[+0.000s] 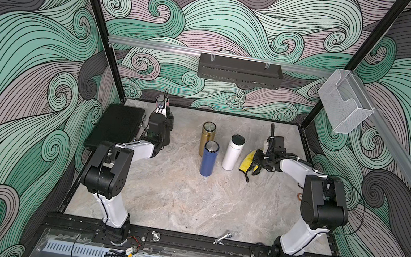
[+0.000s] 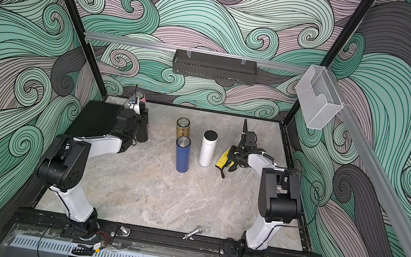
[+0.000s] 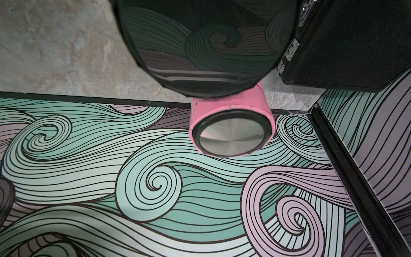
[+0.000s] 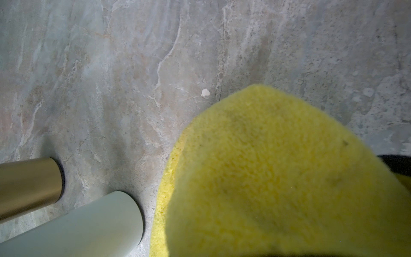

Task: Wipe the surface of the thermos
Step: Place the cleaning item at the center of the board.

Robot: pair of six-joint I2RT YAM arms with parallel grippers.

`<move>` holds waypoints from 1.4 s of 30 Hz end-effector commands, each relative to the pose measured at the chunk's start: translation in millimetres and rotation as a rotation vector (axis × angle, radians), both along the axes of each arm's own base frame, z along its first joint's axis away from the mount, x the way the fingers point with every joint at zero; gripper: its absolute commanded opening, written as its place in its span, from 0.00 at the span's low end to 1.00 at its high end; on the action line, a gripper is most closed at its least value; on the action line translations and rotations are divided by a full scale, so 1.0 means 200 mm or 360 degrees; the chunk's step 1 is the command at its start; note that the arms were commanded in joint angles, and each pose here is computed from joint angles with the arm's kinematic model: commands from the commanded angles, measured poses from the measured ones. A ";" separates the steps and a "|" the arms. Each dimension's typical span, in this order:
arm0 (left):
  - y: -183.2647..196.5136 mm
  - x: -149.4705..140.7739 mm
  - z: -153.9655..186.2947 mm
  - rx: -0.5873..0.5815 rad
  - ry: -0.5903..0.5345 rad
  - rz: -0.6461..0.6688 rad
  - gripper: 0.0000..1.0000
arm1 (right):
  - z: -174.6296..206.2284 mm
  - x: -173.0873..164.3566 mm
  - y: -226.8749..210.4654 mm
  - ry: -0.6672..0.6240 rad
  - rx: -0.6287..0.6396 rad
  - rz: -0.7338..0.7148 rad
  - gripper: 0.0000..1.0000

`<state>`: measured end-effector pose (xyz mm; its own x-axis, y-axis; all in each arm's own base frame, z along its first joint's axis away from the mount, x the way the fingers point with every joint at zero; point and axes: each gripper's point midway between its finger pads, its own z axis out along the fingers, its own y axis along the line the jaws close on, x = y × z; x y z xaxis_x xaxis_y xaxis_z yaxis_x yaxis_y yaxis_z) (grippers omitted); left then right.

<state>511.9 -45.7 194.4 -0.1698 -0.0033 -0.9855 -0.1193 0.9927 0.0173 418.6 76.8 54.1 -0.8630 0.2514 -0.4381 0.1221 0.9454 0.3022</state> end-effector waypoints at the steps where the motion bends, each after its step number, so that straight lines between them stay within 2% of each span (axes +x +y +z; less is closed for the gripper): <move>1: 0.01 0.06 0.16 -0.0064 -0.0199 0.0009 0.00 | 0.03 0.03 0.02 -0.0017 -0.0017 0.0019 0.16; 8: 0.01 0.06 0.11 -0.0064 -0.0161 -0.0003 0.00 | 0.03 0.04 0.04 -0.0017 -0.0037 0.0029 0.17; 9: 0.01 0.06 0.11 -0.0063 -0.0160 0.0000 0.08 | 0.03 0.04 0.04 -0.0017 -0.0040 0.0031 0.17; 13: 0.01 0.04 0.10 -0.0070 -0.0155 -0.0006 0.30 | 0.03 0.04 0.07 -0.0008 -0.0044 0.0047 0.17; 17: 0.01 0.03 0.09 -0.0083 -0.0143 -0.0008 0.44 | 0.04 0.04 0.07 -0.0009 -0.0056 0.0044 0.17; 18: 0.02 0.03 0.08 -0.0086 -0.0131 0.0003 0.50 | 0.04 0.04 0.07 -0.0011 -0.0058 0.0045 0.18; 19: 0.02 0.03 0.08 -0.0090 -0.0134 0.0013 0.62 | 0.04 0.04 0.07 -0.0011 -0.0057 0.0046 0.18; 20: 0.03 0.02 0.08 -0.0091 -0.0134 0.0022 0.70 | 0.05 0.04 0.08 -0.0014 -0.0055 0.0051 0.18; 22: 0.03 0.02 0.08 -0.0096 -0.0132 0.0030 0.74 | 0.05 0.03 0.08 -0.0009 -0.0061 0.0054 0.23; 24: 0.04 0.01 0.09 -0.0097 -0.0127 0.0037 0.77 | 0.04 0.03 0.09 -0.0005 -0.0064 0.0063 0.35; 25: 0.04 0.01 0.10 -0.0100 -0.0128 0.0038 0.84 | 0.04 0.03 0.09 -0.0004 -0.0067 0.0063 0.38; 26: 0.04 0.01 0.10 -0.0101 -0.0127 0.0048 0.87 | 0.04 0.02 0.09 -0.0003 -0.0071 0.0067 0.43; 27: 0.05 0.00 0.11 -0.0100 -0.0129 0.0054 0.98 | 0.04 0.02 0.09 0.0000 -0.0074 0.0067 0.46; 29: 0.05 0.00 0.12 -0.0093 -0.0121 0.0063 0.99 | 0.04 0.02 0.09 0.0002 -0.0075 0.0067 0.51; 35: 0.05 -0.03 0.18 -0.0088 -0.0116 0.0049 0.99 | 0.03 0.01 0.09 0.0009 -0.0074 0.0069 0.54; 37: 0.05 -0.05 0.22 -0.0094 -0.0129 0.0042 0.99 | 0.04 0.01 0.08 0.0003 -0.0079 0.0064 0.59; 41: 0.04 -0.06 0.30 -0.0074 -0.0144 0.0019 0.99 | 0.10 -0.01 0.08 -0.0033 -0.0119 0.0092 0.82; 42: 0.03 -0.06 0.31 -0.0063 -0.0131 0.0009 0.99 | 0.12 -0.01 0.08 -0.0043 -0.0129 0.0098 0.85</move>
<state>500.4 -40.3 236.9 -0.0949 -0.0585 -0.9938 -0.1313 0.9903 -0.0457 417.1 92.7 59.1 -0.8772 0.1853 -0.4430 0.0764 0.9646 0.2522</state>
